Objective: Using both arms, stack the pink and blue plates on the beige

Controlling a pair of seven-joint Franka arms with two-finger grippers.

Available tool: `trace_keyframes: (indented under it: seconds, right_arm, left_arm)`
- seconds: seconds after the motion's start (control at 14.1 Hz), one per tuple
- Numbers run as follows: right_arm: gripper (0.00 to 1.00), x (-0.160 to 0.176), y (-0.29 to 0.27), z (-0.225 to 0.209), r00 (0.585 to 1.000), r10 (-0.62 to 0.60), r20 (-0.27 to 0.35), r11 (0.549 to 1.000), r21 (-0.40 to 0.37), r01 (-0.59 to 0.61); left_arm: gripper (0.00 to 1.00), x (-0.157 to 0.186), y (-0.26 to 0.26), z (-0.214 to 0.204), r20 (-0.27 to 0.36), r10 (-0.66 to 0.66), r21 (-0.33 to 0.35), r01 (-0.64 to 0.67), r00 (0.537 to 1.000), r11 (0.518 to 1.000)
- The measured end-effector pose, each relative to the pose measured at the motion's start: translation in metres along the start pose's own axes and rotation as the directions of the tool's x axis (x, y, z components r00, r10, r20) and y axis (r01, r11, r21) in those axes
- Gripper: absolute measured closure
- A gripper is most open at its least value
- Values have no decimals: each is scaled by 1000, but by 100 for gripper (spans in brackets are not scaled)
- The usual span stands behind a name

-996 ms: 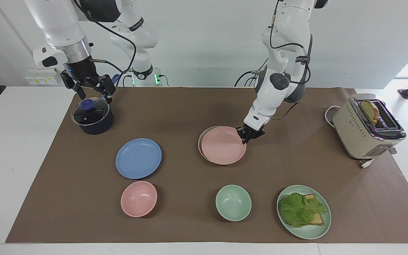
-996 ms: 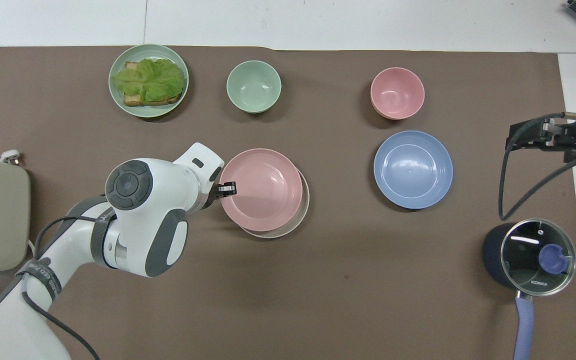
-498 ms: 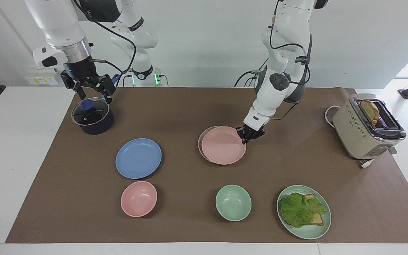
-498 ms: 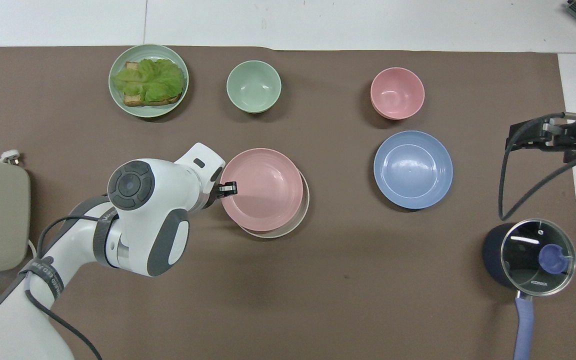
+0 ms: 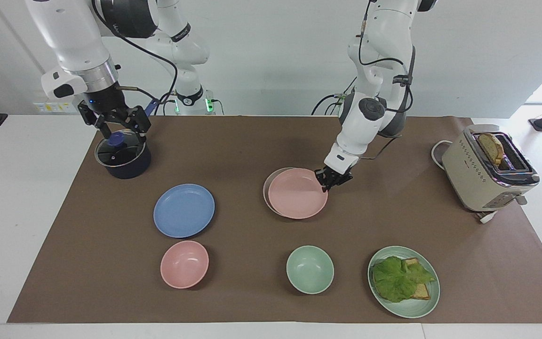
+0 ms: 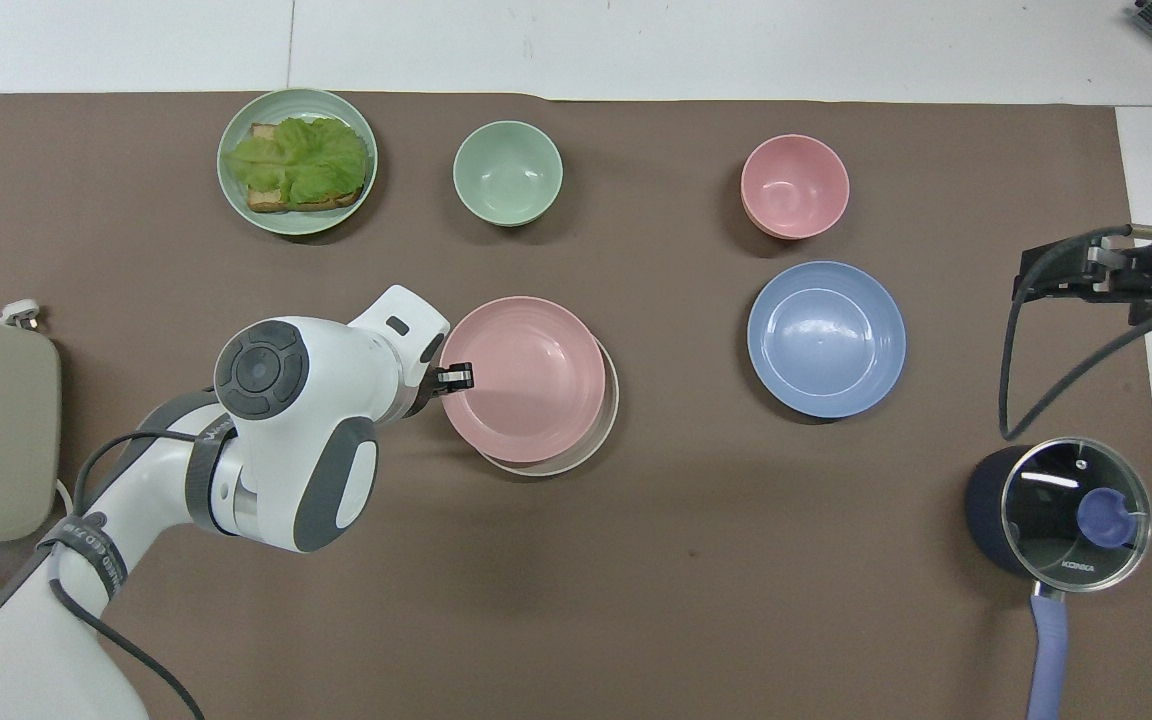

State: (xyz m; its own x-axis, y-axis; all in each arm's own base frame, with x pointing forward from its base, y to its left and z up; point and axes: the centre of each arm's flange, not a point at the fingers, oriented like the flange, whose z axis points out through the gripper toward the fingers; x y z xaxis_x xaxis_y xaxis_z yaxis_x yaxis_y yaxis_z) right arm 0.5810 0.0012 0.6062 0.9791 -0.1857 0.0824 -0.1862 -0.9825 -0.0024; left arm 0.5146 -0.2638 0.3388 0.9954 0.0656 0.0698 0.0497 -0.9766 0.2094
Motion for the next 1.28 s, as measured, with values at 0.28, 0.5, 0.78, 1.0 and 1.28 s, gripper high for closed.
trace_keyframes:
  seconds: [0.28, 0.5, 0.78, 1.0, 1.28]
  right_arm:
    - [0, 11, -2, 45, 1000, -25, -5, 1000, 7, 25]
    - [0, 9, -2, 62, 999, -37, 21, 999, 4, 37]
    - [0, 5, -1, 99, 999, -41, 31, 999, 3, 41]
    - [0, -2, -1, 132, 998, -47, 45, 999, 3, 47]
    - [0, -6, 7, 176, 996, -86, 13, 996, 11, 85]
  left_arm:
    - [94, 0, -1, 0, 0, 8, 1, -8, 1000, 1000]
    - [74, 1, -2, 3, 4, 5, 4, -5, 1000, 1000]
    - [29, 2, -3, 3, 3, 3, 4, -3, 1000, 1000]
    - [12, 11, -7, -5, -11, -8, 0, 8, 1000, 1000]
    - [0, 49, -43, -50, -9, -20, 75, 20, 1000, 997]
